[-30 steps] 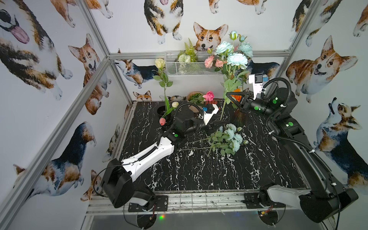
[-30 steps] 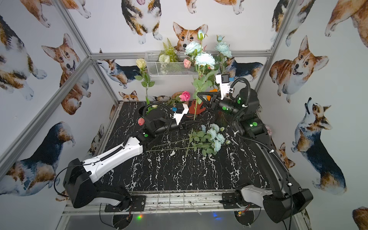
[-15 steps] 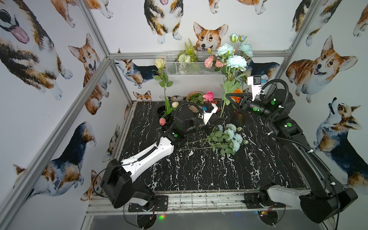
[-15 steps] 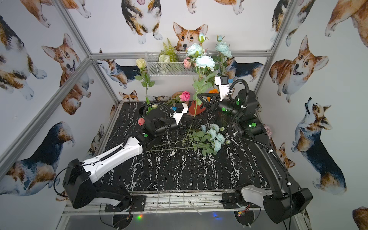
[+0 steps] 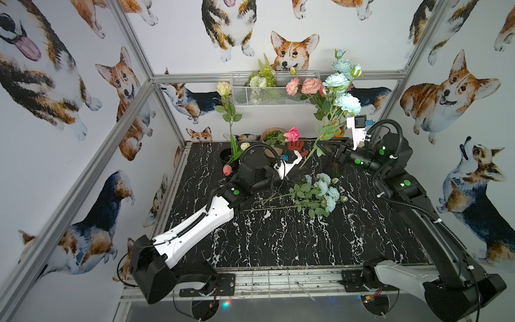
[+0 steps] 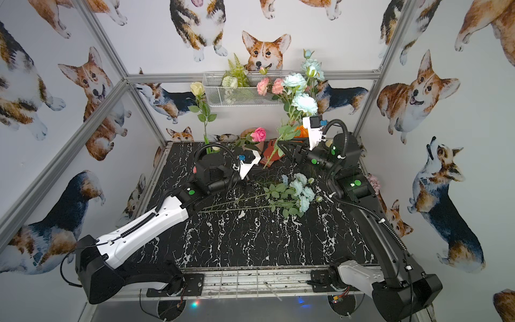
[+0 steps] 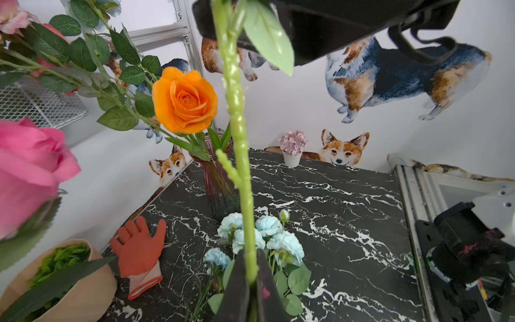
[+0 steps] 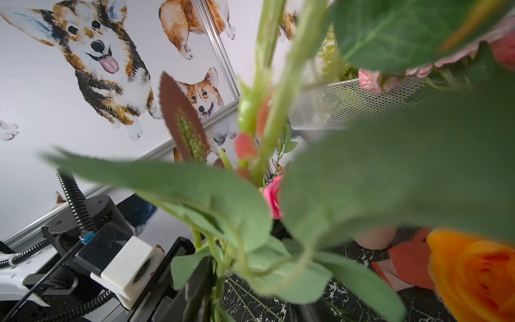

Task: Pick out blue flowers from the vase
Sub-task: Place the flower at the center of the board.

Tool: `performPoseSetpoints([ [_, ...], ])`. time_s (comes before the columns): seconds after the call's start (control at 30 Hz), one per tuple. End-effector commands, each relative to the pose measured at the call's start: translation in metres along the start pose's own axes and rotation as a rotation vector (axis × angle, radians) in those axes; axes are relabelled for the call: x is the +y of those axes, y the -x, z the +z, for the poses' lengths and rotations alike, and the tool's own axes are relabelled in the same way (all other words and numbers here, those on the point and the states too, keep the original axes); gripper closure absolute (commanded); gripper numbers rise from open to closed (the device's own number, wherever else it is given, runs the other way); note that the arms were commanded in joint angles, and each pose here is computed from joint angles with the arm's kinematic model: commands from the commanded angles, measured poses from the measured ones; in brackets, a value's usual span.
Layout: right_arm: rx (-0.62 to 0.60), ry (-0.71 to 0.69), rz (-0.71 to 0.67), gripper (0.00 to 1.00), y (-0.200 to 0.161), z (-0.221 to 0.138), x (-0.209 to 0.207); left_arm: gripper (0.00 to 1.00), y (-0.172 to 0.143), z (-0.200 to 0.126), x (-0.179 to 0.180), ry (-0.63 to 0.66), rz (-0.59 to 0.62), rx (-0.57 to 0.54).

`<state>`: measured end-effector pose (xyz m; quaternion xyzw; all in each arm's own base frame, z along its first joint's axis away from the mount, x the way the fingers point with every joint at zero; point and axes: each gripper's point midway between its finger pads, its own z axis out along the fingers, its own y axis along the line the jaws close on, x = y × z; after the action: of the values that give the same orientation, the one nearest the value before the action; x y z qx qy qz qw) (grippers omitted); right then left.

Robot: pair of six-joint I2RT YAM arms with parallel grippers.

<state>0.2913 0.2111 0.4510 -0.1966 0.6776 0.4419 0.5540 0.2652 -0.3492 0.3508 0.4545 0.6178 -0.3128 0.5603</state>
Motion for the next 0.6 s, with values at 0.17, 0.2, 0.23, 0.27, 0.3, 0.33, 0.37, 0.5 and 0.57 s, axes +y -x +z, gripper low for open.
performPoseSetpoints([
  [0.17, 0.006, -0.119, 0.022, 0.52, -0.017, -0.023, -0.027, 1.0, -0.01, -0.029, 0.022, 0.129, 0.103, 0.083],
  [0.2, 0.006, -0.128, 0.029, 0.52, -0.019, -0.026, -0.03, 1.0, -0.011, -0.032, 0.026, 0.143, 0.103, 0.086],
  [0.23, 0.012, -0.143, 0.038, 0.52, -0.024, -0.03, -0.034, 1.0, -0.01, -0.035, 0.027, 0.153, 0.104, 0.087],
  [0.27, 0.017, -0.156, 0.042, 0.52, -0.027, -0.033, -0.037, 1.0, -0.011, -0.038, 0.03, 0.165, 0.106, 0.094],
  [0.3, 0.02, -0.168, 0.044, 0.52, -0.029, -0.036, -0.039, 1.0, -0.012, -0.041, 0.032, 0.178, 0.108, 0.101],
  [0.33, 0.027, -0.191, 0.045, 0.52, -0.032, -0.041, -0.043, 1.0, -0.013, -0.045, 0.034, 0.193, 0.113, 0.113],
  [0.37, 0.03, -0.206, 0.043, 0.52, -0.034, -0.045, -0.045, 1.0, -0.015, -0.048, 0.036, 0.204, 0.117, 0.124],
  [0.5, 0.035, -0.264, 0.028, 0.52, -0.037, -0.063, -0.05, 1.0, -0.025, -0.058, 0.04, 0.239, 0.128, 0.202],
  [0.57, 0.029, -0.296, 0.021, 0.51, -0.037, -0.072, -0.053, 1.0, -0.03, -0.063, 0.042, 0.25, 0.133, 0.237],
])
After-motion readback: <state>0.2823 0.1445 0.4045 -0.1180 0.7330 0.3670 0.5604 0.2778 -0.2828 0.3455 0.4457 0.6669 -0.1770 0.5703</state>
